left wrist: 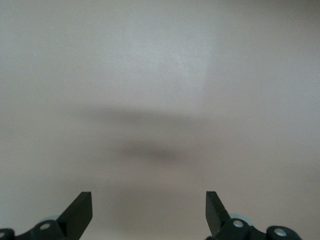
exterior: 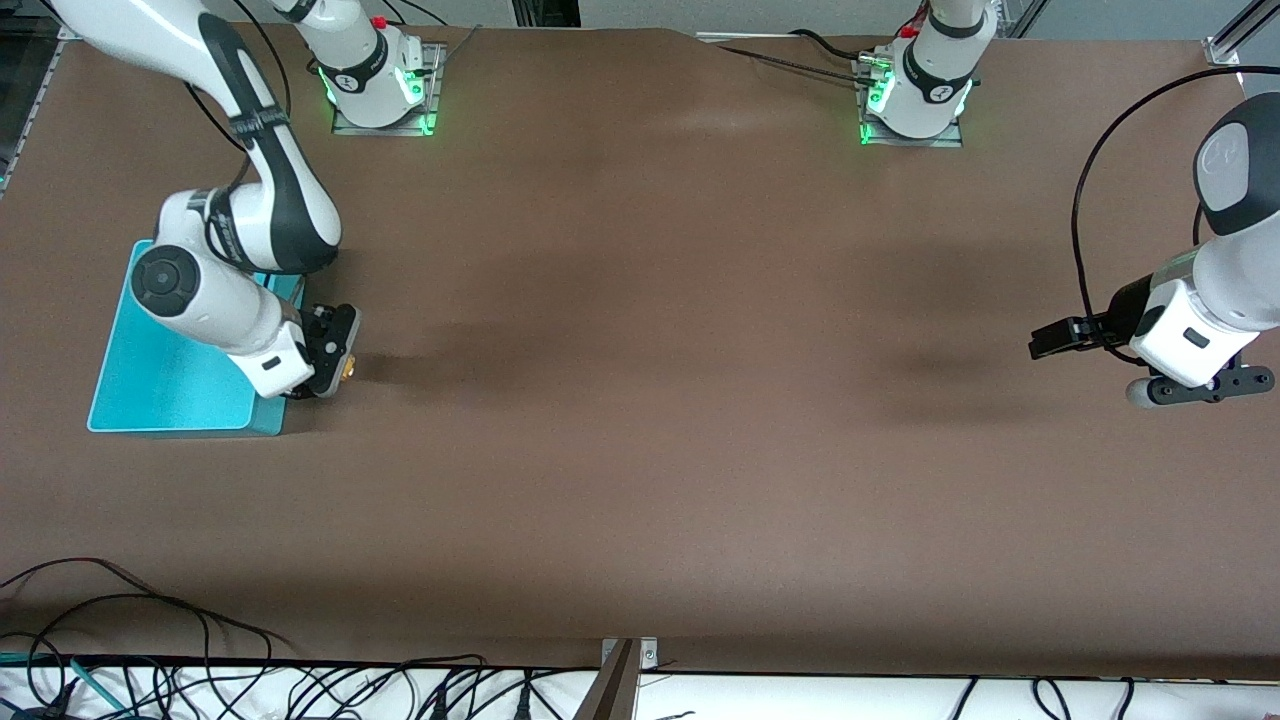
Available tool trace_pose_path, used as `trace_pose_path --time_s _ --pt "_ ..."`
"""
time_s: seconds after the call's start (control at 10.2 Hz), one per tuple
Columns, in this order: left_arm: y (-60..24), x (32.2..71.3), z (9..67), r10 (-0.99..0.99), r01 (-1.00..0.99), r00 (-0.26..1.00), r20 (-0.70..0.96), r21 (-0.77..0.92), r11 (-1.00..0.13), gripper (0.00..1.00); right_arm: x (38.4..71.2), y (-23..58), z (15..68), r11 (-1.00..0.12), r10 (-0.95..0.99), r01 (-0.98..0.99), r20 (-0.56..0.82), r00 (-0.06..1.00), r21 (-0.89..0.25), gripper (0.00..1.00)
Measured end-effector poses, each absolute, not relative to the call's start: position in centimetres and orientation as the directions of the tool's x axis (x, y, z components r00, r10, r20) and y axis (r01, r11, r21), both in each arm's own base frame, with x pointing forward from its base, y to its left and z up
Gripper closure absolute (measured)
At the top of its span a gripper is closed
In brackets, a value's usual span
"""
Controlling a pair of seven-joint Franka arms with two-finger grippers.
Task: Wind up and store yellow beetle car
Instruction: 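Grasp the yellow car with the right gripper and lift it, then lower the held car into the teal box and open the right gripper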
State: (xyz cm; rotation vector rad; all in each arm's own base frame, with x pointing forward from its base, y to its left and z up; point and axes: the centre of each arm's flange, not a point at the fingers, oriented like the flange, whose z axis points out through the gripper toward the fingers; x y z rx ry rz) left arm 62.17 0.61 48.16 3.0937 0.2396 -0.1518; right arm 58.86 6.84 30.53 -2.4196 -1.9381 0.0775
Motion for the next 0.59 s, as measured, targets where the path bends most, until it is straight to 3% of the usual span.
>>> trace_pose_path --time_s 0.39,0.59 --pt "0.6 62.2 48.2 0.152 0.155 0.983 -0.1 0.027 -0.988 0.0 57.0 3.1 36.8 -0.2 0.98 0.974 -0.026 0.198 -0.111 0.52" --pt "0.6 62.2 48.2 0.152 0.155 0.983 -0.1 0.027 -0.987 0.0 56.5 -3.0 37.0 -0.154 0.988 0.979 -0.012 0.154 -0.13 0.52"
